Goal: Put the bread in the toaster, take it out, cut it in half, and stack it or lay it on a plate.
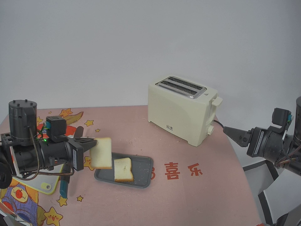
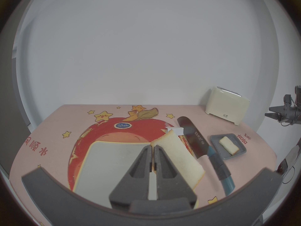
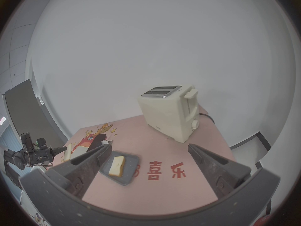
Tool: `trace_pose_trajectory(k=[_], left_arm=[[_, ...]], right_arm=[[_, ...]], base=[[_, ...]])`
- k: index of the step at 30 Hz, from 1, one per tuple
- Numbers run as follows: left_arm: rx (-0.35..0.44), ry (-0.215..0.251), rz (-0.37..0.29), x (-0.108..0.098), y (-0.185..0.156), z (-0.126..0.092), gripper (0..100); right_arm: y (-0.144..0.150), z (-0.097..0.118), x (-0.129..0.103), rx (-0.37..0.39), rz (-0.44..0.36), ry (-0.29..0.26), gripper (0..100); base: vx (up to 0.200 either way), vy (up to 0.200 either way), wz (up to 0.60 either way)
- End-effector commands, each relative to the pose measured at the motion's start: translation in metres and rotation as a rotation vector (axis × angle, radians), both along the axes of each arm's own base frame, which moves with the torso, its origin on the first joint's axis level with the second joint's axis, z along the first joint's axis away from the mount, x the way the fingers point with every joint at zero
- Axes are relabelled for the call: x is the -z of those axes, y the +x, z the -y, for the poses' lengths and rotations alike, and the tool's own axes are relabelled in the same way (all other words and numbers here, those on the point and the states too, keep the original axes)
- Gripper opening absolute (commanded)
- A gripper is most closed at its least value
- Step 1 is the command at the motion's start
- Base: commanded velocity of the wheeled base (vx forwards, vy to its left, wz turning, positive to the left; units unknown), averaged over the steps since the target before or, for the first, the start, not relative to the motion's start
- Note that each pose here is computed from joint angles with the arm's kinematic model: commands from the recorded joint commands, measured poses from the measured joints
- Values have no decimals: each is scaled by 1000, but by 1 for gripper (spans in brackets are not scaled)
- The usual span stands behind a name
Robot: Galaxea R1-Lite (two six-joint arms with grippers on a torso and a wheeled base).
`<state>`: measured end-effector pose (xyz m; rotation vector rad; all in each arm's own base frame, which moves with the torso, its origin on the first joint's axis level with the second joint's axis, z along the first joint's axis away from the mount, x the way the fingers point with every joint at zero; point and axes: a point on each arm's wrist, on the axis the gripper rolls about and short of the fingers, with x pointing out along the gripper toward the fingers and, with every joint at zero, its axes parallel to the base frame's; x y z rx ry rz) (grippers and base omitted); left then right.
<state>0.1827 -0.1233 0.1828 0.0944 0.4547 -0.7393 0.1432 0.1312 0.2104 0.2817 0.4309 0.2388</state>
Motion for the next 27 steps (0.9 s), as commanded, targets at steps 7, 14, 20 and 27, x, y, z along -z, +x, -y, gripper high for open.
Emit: trace_pose_trajectory(k=[7, 14, 20, 27], left_arm=[[37, 55, -94, 26, 38, 26, 0], [42, 70, -126, 34, 45, 31, 0], [-1, 34, -209, 42, 40, 29, 0], [3, 35, -247, 50, 34, 30, 0]], right_arm=[[1, 0, 1, 1, -1, -1, 100], [0, 0, 0, -1, 1, 1, 100], [1, 0, 1, -1, -2, 0, 100], [0, 0, 0, -1, 1, 1, 100]], base=[[0, 0, 0], [0, 0, 0], [0, 0, 0], [0, 0, 0]])
